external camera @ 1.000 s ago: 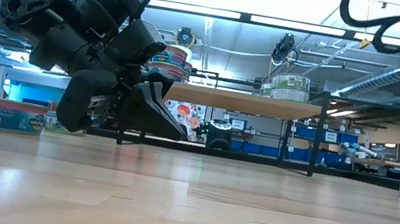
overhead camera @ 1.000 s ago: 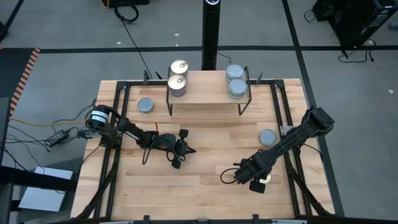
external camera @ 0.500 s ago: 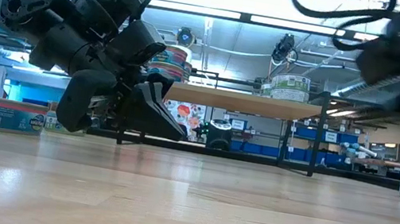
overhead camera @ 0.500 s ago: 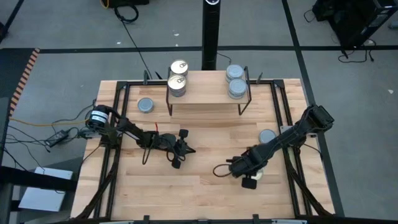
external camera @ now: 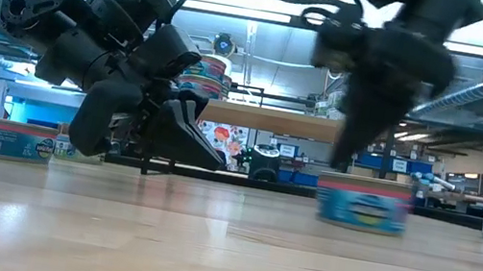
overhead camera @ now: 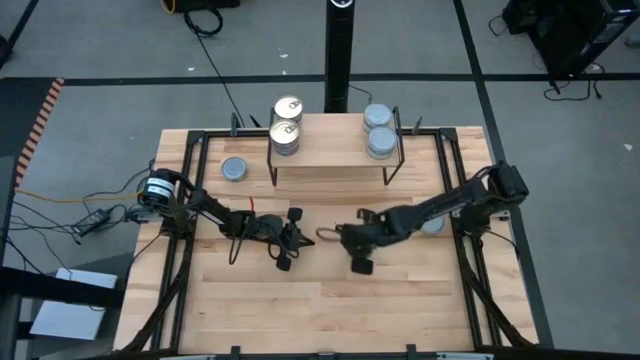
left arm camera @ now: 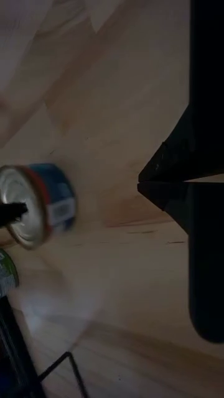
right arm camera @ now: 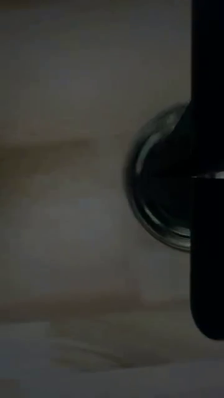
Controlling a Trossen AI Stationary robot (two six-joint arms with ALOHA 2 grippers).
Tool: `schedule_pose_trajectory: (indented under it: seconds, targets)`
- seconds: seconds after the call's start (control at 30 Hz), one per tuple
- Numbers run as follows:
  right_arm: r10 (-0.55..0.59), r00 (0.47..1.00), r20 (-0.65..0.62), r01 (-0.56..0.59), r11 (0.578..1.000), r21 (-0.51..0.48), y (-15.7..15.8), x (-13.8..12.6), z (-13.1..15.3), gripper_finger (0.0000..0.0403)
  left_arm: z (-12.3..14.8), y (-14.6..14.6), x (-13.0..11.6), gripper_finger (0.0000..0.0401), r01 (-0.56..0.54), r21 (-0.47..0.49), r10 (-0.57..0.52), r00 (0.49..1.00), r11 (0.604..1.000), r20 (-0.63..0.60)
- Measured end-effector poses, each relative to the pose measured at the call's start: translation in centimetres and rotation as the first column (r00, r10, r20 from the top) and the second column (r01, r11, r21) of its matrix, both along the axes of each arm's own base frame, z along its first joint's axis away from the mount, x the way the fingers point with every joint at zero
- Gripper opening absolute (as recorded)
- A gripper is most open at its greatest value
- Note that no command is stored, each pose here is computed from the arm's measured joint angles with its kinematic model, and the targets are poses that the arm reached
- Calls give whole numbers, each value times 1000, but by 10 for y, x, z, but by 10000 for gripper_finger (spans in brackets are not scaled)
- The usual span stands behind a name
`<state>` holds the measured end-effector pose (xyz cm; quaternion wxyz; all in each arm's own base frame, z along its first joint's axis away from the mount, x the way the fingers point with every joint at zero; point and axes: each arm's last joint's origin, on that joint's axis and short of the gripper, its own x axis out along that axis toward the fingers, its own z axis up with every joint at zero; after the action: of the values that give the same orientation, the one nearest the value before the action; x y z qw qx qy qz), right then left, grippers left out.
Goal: Stack canned seafood by type on shelf
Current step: Put the blue pink tuna can on the shelf
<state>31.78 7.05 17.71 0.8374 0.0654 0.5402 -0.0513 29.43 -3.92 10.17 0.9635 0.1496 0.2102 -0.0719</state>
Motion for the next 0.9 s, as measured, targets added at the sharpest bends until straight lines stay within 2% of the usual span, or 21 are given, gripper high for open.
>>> schedule_pose_trajectory:
  seconds: [0.2, 0.27, 0.4, 0.57, 0.73, 0.9]
  targets:
    - [37, 990, 133, -31, 998, -51, -26, 17, 7, 6, 1, 2, 1, 4, -34, -60, 34, 999, 998, 3]
    - [52, 989, 140, -46, 998, -49, -30, 18, 9, 10, 1, 2, 1, 4, -50, -91, 50, 999, 995, 3]
    - [77, 996, 46, -75, 996, -42, -20, 13, 30, 13, 9, 1, 10, 13, -96, -204, 100, 995, 974, 12]
    - [53, 987, -149, -71, 991, -114, 8, -15, 44, 5, 19, -2, 24, 32, -101, -311, 105, 994, 945, -3]
    - [33, 979, -201, -54, 993, -103, 34, -37, 30, 7, 26, -3, 36, 58, -151, -385, 138, 989, 911, -61]
    - [21, 983, -181, -37, 996, -87, 45, -49, 5, 6, 36, -1, 46, 94, -194, -479, 186, 980, 856, -65]
